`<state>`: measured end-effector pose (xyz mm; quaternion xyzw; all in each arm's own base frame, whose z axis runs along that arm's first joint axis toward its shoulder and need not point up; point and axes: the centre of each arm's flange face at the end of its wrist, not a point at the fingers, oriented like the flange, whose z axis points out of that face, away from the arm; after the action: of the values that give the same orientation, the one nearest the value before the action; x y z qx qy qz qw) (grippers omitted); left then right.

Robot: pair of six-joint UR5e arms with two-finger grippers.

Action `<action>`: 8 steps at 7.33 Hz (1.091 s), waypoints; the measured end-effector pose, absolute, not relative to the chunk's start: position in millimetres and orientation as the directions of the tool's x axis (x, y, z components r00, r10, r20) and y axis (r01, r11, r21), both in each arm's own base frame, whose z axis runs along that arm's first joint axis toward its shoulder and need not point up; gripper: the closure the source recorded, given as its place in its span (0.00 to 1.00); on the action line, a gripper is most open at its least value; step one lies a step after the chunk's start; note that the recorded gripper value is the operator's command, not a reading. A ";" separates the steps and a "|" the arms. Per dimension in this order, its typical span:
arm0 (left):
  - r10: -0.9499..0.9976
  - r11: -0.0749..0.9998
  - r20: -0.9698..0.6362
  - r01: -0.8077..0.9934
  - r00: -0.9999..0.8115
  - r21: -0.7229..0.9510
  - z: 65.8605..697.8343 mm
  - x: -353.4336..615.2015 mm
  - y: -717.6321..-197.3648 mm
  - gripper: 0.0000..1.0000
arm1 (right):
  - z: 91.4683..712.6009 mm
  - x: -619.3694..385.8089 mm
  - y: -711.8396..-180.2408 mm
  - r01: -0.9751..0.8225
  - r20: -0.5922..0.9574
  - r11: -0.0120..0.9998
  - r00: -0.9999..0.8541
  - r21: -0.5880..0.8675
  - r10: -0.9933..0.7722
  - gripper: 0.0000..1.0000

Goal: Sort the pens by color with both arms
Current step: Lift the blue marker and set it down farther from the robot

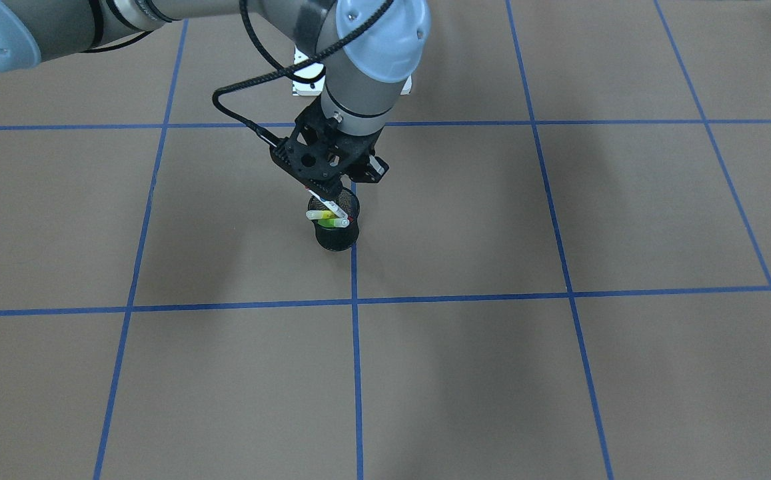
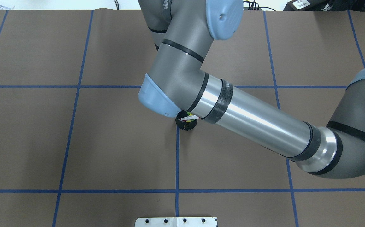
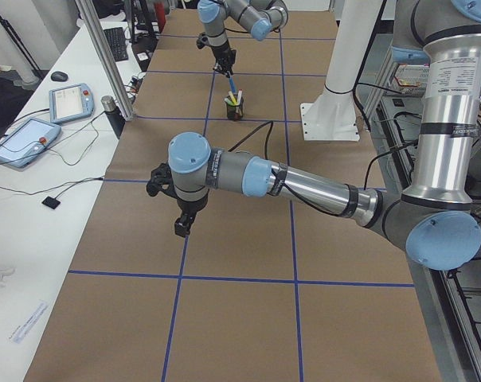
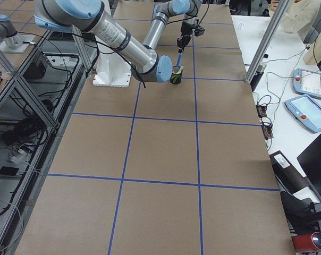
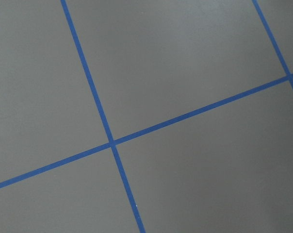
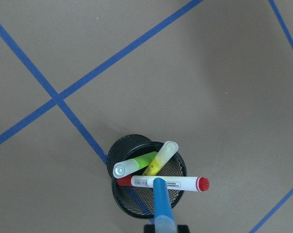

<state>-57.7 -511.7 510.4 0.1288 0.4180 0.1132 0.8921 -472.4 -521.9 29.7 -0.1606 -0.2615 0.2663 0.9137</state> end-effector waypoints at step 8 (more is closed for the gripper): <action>0.078 0.995 -0.852 0.010 0.517 0.097 319.9 156.8 -538.9 0.00 | 88.9 -398.0 -655.0 -0.464 0.715 0.884 0.634 0.044 0.297 0.77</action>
<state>156.8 -538.9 319.9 0.0445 0.4910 0.0195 0.8698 -398.0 -655.0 88.9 0.1128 -0.3718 0.2122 0.8967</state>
